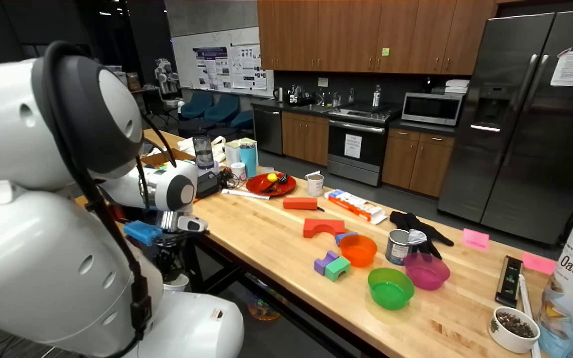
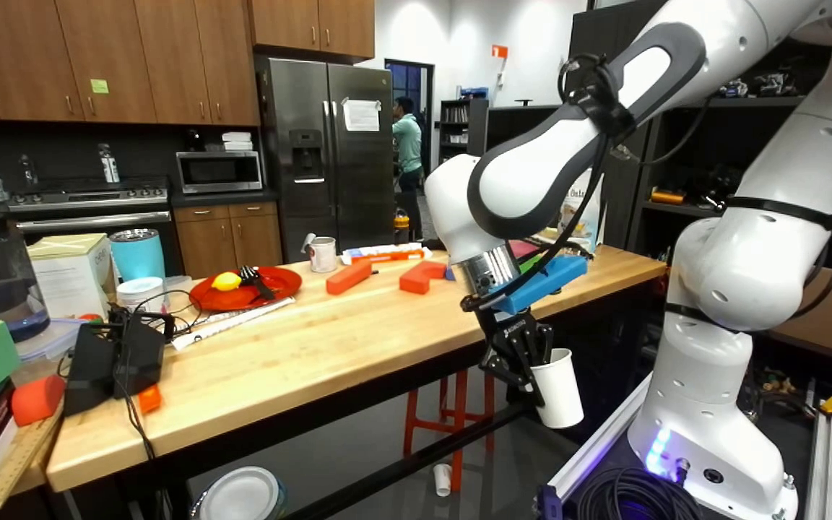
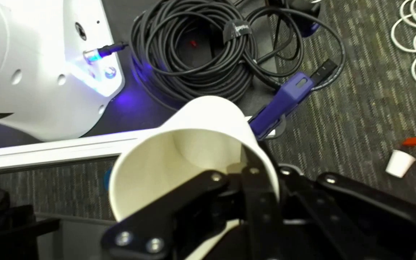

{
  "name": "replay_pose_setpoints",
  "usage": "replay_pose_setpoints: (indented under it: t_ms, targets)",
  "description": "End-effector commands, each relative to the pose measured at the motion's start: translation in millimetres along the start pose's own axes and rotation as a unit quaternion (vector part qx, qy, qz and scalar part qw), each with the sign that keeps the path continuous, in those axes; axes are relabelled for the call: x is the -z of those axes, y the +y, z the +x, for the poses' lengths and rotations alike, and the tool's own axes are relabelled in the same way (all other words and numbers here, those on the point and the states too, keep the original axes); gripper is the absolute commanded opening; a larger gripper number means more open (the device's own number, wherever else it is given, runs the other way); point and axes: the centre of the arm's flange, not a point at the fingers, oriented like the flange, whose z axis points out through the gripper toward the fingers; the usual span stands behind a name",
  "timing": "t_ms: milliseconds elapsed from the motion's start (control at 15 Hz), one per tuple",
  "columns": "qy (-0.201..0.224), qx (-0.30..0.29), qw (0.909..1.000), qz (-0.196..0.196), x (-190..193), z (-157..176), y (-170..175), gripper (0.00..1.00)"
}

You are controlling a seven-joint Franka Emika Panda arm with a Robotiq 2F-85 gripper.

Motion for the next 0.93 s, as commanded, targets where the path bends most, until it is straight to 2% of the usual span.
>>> replay_pose_setpoints:
  t_ms: [0, 333, 600, 867]
  targets:
    - [0.042, -0.044, 0.9968, -0.052, 45, -23, 1, 0.0]
    - [0.066, -0.096, 0.9872, -0.109, 82, -54, -7, 0.0]
    - [0.077, -0.133, 0.979, -0.133, 97, -74, -10, 0.0]
    - [0.052, -0.193, 0.9695, -0.142, 110, -73, -8, 0.0]
